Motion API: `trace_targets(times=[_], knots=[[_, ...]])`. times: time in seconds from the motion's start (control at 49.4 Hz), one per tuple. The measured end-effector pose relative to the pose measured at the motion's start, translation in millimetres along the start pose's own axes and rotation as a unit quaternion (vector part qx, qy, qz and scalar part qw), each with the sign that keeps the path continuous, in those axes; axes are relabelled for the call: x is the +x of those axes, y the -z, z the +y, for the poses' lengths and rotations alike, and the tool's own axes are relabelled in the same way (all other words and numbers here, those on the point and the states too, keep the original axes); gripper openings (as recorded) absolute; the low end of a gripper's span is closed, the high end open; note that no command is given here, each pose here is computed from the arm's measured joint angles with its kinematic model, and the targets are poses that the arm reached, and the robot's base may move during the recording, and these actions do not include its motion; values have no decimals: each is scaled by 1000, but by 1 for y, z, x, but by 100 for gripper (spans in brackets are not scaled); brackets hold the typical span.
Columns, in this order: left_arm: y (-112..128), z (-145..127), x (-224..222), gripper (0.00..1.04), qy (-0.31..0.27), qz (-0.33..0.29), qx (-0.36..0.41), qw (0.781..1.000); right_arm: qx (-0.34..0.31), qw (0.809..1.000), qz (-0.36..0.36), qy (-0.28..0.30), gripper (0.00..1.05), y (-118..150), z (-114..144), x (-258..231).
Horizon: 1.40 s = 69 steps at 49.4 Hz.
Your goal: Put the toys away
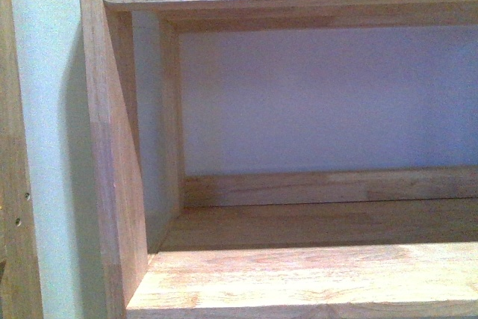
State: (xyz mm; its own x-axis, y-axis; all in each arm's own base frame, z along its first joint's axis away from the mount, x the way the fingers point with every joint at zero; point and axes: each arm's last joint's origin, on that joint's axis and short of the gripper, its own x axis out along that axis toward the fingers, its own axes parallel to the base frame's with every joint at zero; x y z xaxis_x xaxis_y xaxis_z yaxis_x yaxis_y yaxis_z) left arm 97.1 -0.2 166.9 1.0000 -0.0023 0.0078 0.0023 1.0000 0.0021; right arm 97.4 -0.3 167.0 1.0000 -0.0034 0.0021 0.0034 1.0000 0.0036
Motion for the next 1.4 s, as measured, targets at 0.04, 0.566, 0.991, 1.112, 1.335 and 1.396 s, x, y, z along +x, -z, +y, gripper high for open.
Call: trace_targets(times=[0.04, 0.566, 0.991, 1.112, 1.335, 1.396], knots=[[0, 0, 0, 99, 0, 0, 0, 1000, 0, 1000, 0, 0, 33, 0, 0, 0], [0, 0, 0, 99, 0, 0, 0, 1000, 0, 1000, 0, 0, 104, 0, 0, 0], [0, 0, 0, 99, 0, 0, 0, 1000, 0, 1000, 0, 0, 104, 0, 0, 0], [0, 0, 0, 99, 0, 0, 0, 1000, 0, 1000, 0, 0, 104, 0, 0, 0], [0, 0, 0, 99, 0, 0, 0, 1000, 0, 1000, 0, 0, 104, 0, 0, 0], [0, 0, 0, 99, 0, 0, 0, 1000, 0, 1000, 0, 0, 104, 0, 0, 0]])
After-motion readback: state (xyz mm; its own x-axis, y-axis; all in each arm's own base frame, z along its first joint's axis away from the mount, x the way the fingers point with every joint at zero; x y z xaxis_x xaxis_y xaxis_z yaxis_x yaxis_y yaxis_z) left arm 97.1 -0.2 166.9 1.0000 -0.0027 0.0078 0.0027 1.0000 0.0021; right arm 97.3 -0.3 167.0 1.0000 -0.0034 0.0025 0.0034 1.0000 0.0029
